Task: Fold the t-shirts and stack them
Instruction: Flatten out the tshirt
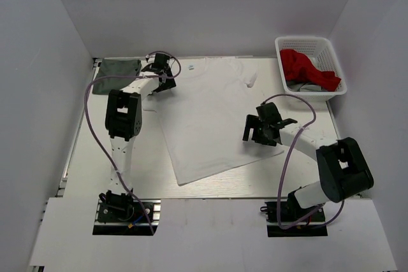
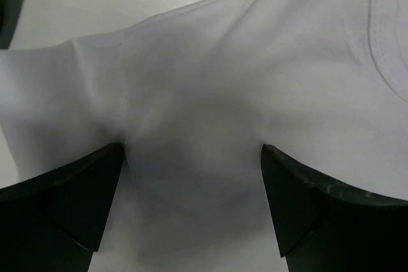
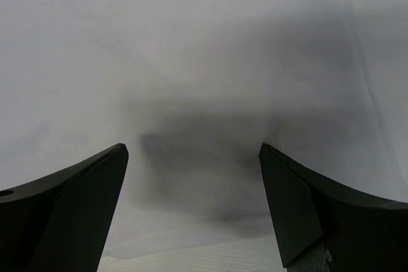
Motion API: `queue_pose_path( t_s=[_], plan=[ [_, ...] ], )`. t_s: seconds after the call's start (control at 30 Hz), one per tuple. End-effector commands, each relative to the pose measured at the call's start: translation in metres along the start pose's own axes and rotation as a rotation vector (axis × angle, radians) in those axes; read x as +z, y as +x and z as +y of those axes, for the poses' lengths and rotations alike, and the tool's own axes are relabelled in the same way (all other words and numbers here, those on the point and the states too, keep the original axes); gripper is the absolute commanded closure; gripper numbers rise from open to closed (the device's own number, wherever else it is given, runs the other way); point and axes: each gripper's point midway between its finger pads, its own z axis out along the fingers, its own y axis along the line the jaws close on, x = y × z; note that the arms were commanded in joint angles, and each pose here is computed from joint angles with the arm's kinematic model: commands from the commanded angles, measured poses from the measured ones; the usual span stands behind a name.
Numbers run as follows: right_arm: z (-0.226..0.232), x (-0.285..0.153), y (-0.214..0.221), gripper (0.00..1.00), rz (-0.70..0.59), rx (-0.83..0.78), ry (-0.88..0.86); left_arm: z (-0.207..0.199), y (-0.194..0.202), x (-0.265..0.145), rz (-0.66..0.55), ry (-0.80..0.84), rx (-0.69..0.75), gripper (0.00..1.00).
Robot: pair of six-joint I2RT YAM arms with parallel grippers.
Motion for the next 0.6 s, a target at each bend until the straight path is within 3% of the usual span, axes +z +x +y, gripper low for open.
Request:
queue_pose_path(
  t_s=[0.0, 0.13, 0.23, 0.43, 0.47, 0.57],
  plan=[
    [-0.003, 0.007, -0.012, 0.1, -0.019, 0.045, 0.033, 0.033, 0.01, -0.028, 0.0, -0.129, -0.053, 0.0],
    [-0.004, 0.02, -0.019, 0.1, 0.018, 0.078, 0.056, 0.078, 0.091, -0.044, 0.162, -0.249, -0.081, 0.0],
    [-0.013, 0.032, -0.022, 0.1, 0.058, 0.065, 0.087, 0.094, 0.133, -0.079, 0.213, -0.232, -0.107, 0.0],
    [-0.025, 0.047, -0.063, 0.1, 0.037, 0.034, 0.104, 0.089, 0.253, -0.173, 0.507, 0.047, -0.226, 0.0],
    [-0.022, 0.052, -0.082, 0.1, 0.013, -0.024, 0.088, 0.066, 0.252, -0.204, 0.486, 0.218, -0.236, 0.0],
    [0.002, 0.06, -0.118, 0.1, -0.031, -0.099, -0.008, 0.069, 0.287, -0.243, 0.533, 0.355, -0.273, 0.0]
  ],
)
